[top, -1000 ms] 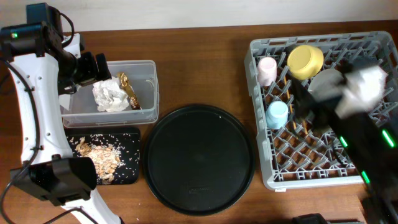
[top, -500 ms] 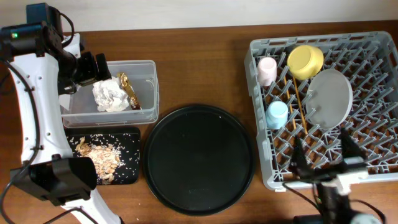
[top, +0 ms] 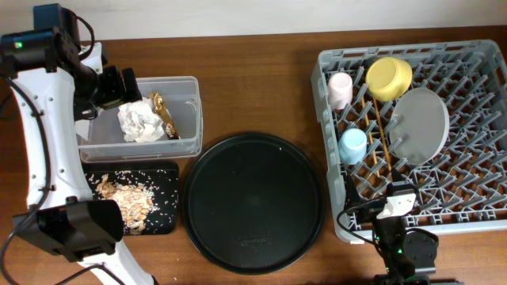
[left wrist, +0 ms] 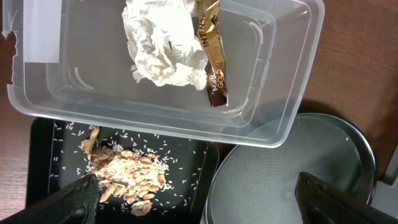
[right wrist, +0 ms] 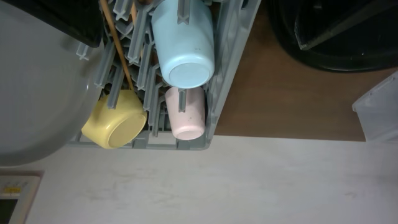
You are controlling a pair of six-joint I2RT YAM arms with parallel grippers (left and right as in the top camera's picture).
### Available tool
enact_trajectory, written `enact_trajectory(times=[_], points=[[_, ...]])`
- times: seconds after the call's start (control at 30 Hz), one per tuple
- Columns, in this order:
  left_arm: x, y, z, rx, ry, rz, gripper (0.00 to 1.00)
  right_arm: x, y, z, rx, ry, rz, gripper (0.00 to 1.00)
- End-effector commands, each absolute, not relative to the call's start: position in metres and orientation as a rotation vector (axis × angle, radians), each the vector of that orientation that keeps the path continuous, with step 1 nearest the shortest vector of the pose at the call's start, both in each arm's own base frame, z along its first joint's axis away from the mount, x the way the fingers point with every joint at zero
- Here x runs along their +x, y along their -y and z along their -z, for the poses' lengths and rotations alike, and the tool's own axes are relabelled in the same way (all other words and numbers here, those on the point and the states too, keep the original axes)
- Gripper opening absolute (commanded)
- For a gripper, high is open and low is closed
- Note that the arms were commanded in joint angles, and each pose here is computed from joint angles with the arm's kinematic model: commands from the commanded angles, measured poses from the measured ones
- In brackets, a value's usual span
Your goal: Sort waste into correct bins and load items into the dishwasher rack
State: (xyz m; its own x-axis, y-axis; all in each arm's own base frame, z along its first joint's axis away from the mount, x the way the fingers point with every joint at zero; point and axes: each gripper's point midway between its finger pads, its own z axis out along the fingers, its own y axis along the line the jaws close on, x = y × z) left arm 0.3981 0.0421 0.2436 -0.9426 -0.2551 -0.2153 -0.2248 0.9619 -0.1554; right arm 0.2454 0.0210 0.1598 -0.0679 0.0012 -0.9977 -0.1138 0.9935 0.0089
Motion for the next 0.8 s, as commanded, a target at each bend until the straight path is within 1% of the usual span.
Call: enact_trajectory(times=[0.0, 0.4, 0.47, 0.5, 0.53, 0.63, 0.7, 0.77], points=[[0.398, -0.044, -0.245, -0.368, -2.871, 0.183, 0.99, 0.245, -0.019, -0.158, -0.077, -1.64, -0.089, 0.99], [0.399, -0.043, -0.245, -0.368, -2.873, 0.183, 0.99, 0.245, -0.019, -0.158, -0.077, -1.64, -0.089, 0.99], [0.393, -0.042, -0.259, -0.358, -2.835, 0.179, 0.99, 0.245, -0.019, -0.158, -0.076, -1.64, -0.089, 0.99], [0.387, -0.041, -0.275, -0.349, -2.795, 0.174, 0.99, 0.245, -0.019, -0.158, -0.077, -1.64, -0.089, 0.99], [0.372, -0.039, -0.307, -0.33, -2.709, 0.165, 0.99, 0.245, -0.019, -0.158, -0.077, -1.64, -0.089, 0.99], [0.322, -0.03, -0.378, -0.284, -2.497, 0.144, 0.99, 0.245, -0.019, -0.158, -0.077, -1.64, -0.089, 0.99], [0.27, -0.021, -0.427, -0.247, -2.327, 0.128, 0.99, 0.245, -0.019, -0.158, -0.076, -1.64, -0.089, 0.99], [0.237, -0.008, -0.434, -0.2, -2.284, 0.139, 0.99, 0.245, -0.019, -0.158, -0.077, -1.64, -0.089, 0.99]])
